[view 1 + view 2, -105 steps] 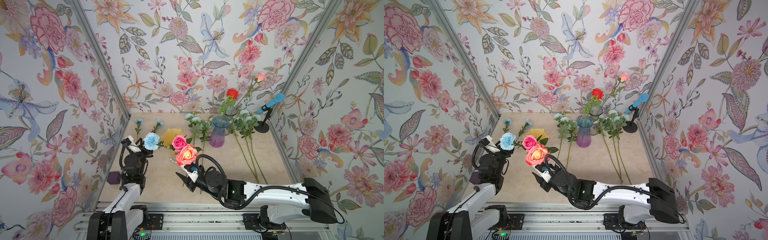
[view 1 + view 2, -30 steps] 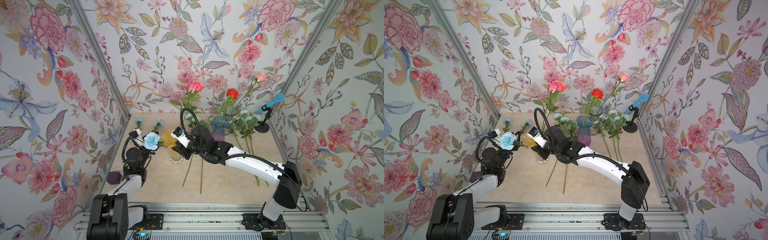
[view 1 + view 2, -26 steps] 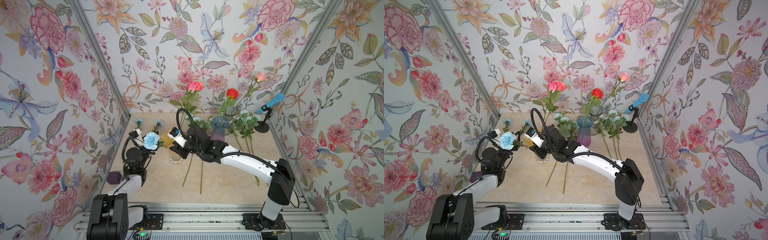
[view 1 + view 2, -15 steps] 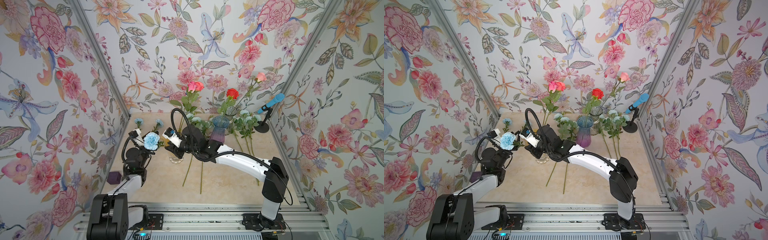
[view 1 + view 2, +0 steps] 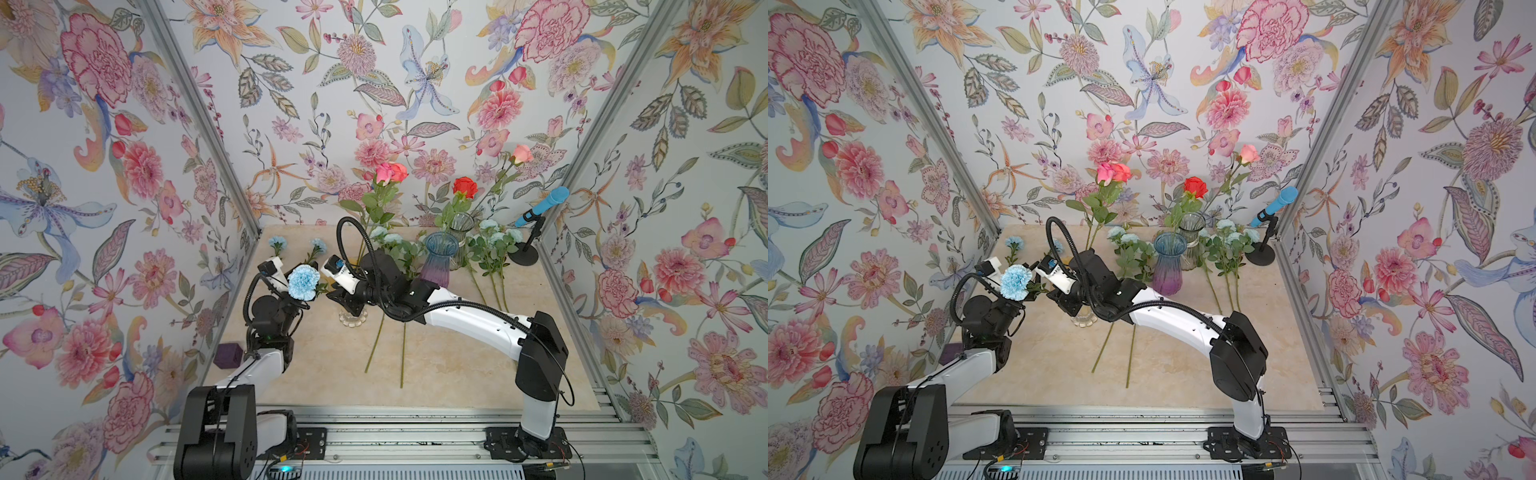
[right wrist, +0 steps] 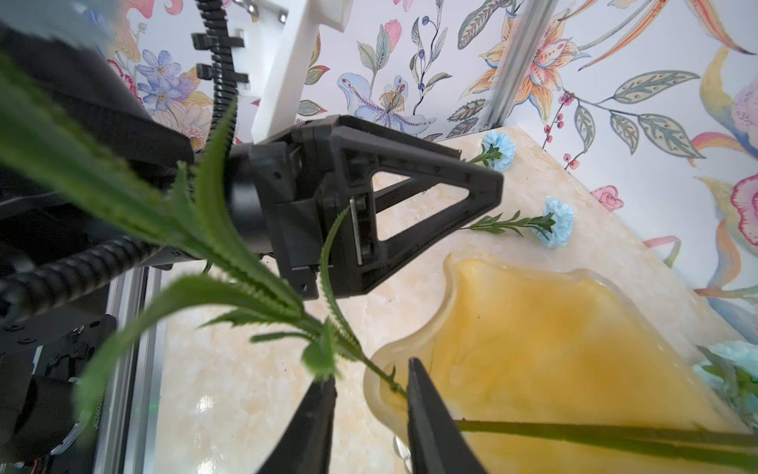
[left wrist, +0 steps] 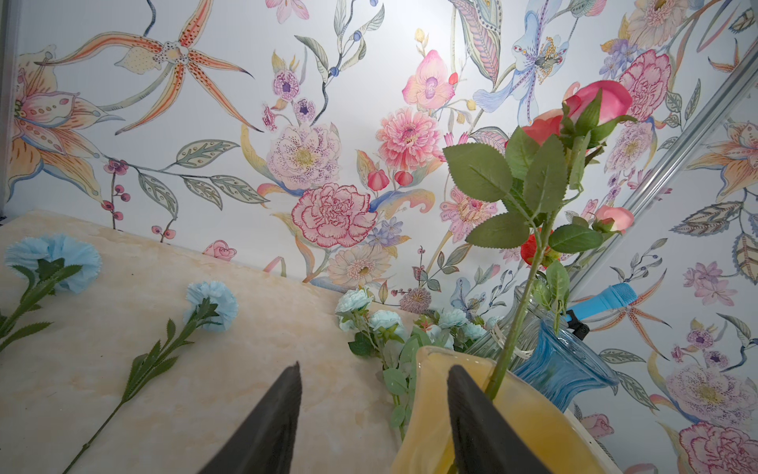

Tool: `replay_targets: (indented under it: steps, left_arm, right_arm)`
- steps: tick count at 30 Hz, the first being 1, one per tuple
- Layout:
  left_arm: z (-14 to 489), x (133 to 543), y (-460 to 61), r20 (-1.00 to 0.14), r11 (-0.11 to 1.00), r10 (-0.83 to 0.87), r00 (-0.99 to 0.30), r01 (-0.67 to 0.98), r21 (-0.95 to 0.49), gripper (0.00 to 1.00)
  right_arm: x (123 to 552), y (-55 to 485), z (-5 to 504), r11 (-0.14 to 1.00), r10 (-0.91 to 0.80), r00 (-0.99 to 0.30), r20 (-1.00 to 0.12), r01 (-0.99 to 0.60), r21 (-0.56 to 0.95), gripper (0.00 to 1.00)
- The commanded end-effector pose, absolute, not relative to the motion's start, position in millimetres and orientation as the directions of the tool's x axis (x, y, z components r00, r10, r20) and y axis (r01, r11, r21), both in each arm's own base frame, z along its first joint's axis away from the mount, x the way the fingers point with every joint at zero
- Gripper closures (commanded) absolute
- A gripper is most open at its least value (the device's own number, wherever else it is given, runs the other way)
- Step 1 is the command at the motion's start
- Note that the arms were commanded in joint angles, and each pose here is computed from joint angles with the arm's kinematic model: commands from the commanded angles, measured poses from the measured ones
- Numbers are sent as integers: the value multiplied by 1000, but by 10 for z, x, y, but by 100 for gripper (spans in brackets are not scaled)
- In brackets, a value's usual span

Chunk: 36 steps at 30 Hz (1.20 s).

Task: Pick out blue flowers from the vase
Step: Pick up the flower from the vase.

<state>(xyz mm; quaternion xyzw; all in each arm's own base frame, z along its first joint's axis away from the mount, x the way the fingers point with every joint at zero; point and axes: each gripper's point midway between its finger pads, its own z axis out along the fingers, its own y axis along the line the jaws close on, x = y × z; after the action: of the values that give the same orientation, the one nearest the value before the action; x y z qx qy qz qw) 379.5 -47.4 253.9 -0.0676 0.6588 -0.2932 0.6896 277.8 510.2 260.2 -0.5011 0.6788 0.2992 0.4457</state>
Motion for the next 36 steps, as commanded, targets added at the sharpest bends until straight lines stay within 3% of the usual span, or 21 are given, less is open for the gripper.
replay_targets:
  steps: [1,8,22,36]
  left_arm:
    - [2657,3779,-488,-864,809,-504,-8,346,-475,41]
    - [2665,3771,-494,-865,809,-503,-6,349,-473,41]
    - [2688,3758,-497,-865,809,-502,0,354,-469,41]
    - [2719,3735,-489,-867,813,-499,10,354,-463,39]
  right_arm:
    - [2828,5168,2635,318,-405,-81,-911,-946,-57,69]
    - [2847,5196,2556,320,-418,-89,-904,-946,-55,71]
    - [2892,5175,2608,347,-412,-90,-907,-936,-65,87]
    - [3111,4922,3231,452,-326,-53,-944,-886,-106,95]
